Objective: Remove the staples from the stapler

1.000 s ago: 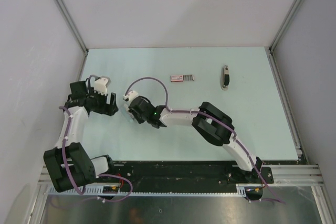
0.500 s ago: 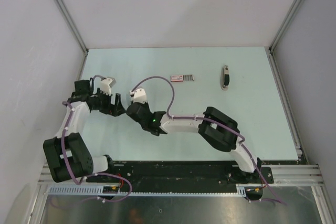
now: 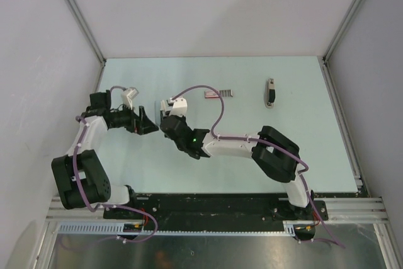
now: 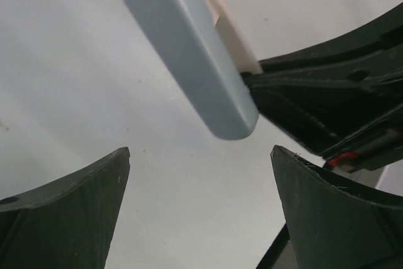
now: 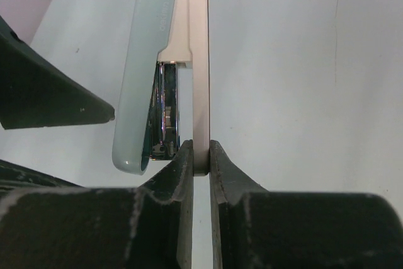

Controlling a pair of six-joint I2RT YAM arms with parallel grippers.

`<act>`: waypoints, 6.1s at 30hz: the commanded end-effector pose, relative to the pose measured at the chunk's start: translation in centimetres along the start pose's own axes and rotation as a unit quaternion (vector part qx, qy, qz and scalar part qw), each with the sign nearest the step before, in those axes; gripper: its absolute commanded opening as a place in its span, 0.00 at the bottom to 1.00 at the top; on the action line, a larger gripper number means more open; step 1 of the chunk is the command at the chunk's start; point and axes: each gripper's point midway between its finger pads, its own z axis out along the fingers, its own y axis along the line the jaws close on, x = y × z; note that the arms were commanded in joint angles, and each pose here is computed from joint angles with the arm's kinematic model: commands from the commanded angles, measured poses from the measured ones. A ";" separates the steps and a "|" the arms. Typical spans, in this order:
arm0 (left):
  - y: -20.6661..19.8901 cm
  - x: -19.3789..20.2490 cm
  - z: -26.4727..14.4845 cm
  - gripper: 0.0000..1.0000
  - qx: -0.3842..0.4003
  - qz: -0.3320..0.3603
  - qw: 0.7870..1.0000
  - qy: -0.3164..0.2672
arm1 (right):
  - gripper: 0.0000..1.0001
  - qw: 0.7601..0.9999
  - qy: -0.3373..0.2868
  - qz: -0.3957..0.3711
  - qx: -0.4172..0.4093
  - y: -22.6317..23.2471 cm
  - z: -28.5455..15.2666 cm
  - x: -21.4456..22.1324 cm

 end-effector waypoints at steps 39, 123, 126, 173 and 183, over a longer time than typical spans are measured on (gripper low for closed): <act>-0.8 -1.3 -0.9 0.08 0.047 -0.006 0.998 -0.032 | 0.00 0.998 -0.015 0.025 -0.057 1.7 -0.9 -2.4; 3.4 -4.9 -8.5 0.49 -0.171 0.043 0.983 -0.042 | 0.00 0.977 0.090 -0.151 -0.122 5.9 2.9 6.8; 3.8 -4.7 -8.6 0.49 -0.180 0.031 0.982 -0.043 | 0.00 0.977 0.106 -0.125 -0.132 6.8 3.1 7.6; 5.1 -2.2 -6.8 0.53 -0.183 0.032 0.982 -0.017 | 0.76 0.961 0.067 0.028 0.267 -27.4 -0.5 -17.5; 3.5 -2.3 -5.6 0.54 -0.165 0.031 0.986 -0.015 | 0.80 0.910 0.127 0.052 0.392 -43.1 -1.6 -16.1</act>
